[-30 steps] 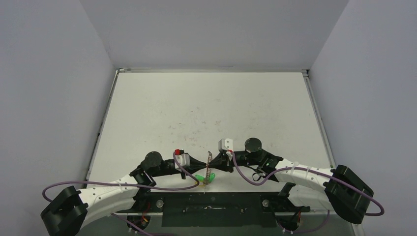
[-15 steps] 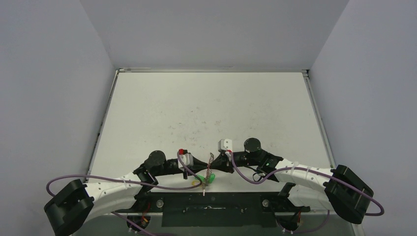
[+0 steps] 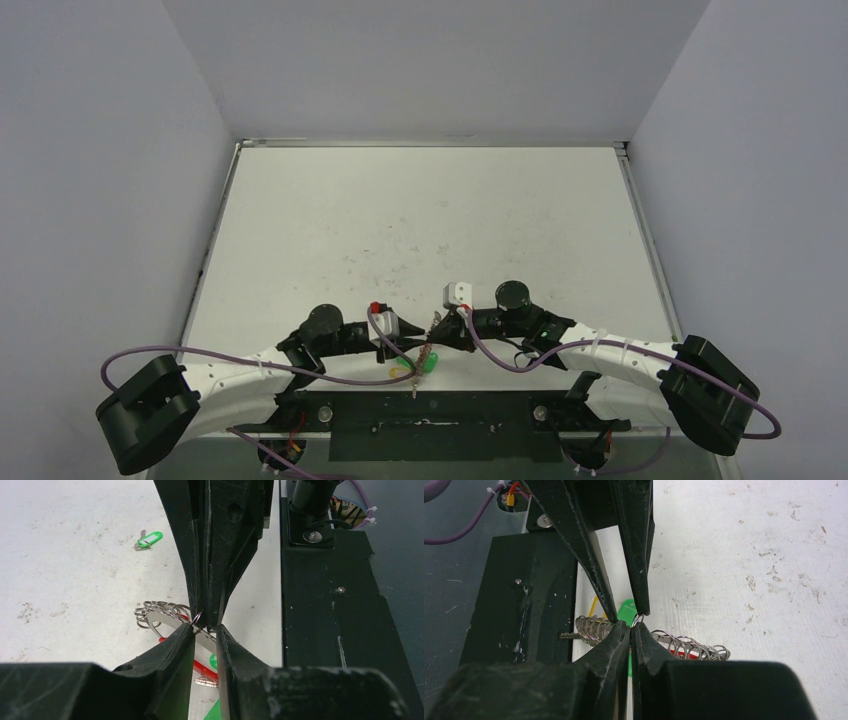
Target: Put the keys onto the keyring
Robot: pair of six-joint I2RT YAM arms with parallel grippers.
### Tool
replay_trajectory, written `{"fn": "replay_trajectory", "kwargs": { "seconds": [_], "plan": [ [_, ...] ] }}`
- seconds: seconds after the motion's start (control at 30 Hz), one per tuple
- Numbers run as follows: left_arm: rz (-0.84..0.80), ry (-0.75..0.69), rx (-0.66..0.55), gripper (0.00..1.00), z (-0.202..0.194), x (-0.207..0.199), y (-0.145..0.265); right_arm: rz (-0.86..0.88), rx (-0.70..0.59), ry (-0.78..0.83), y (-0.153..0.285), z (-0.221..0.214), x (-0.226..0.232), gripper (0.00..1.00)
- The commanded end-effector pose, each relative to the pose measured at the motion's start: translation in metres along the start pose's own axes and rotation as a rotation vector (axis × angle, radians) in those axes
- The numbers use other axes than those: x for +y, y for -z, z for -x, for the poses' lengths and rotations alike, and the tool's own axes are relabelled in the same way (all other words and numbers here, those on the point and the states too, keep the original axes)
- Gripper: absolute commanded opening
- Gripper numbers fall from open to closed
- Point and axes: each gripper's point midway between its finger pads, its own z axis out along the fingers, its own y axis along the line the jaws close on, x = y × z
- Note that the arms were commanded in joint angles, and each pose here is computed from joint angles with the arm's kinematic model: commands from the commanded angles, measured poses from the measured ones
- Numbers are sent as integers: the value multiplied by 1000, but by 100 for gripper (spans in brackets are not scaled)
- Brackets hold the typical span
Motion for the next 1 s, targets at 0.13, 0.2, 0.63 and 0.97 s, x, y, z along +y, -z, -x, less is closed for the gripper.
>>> {"fn": "replay_trajectory", "kwargs": {
  "seconds": [0.13, 0.2, 0.63, 0.97],
  "plan": [
    [49, -71, -75, 31, 29, 10, -5, 60, -179, 155, -4, 59, 10, 0],
    [51, -81, -68, 31, 28, 10, -3, 61, -177, 157, -4, 59, 11, 0],
    [68, -136, -72, 30, 33, 6, 15, 64, -145, 173, -4, 53, 10, 0],
    [28, -138, -60, 28, 31, 2, 9, 61, -150, 177, -3, 57, 10, 0]
  ]
}}
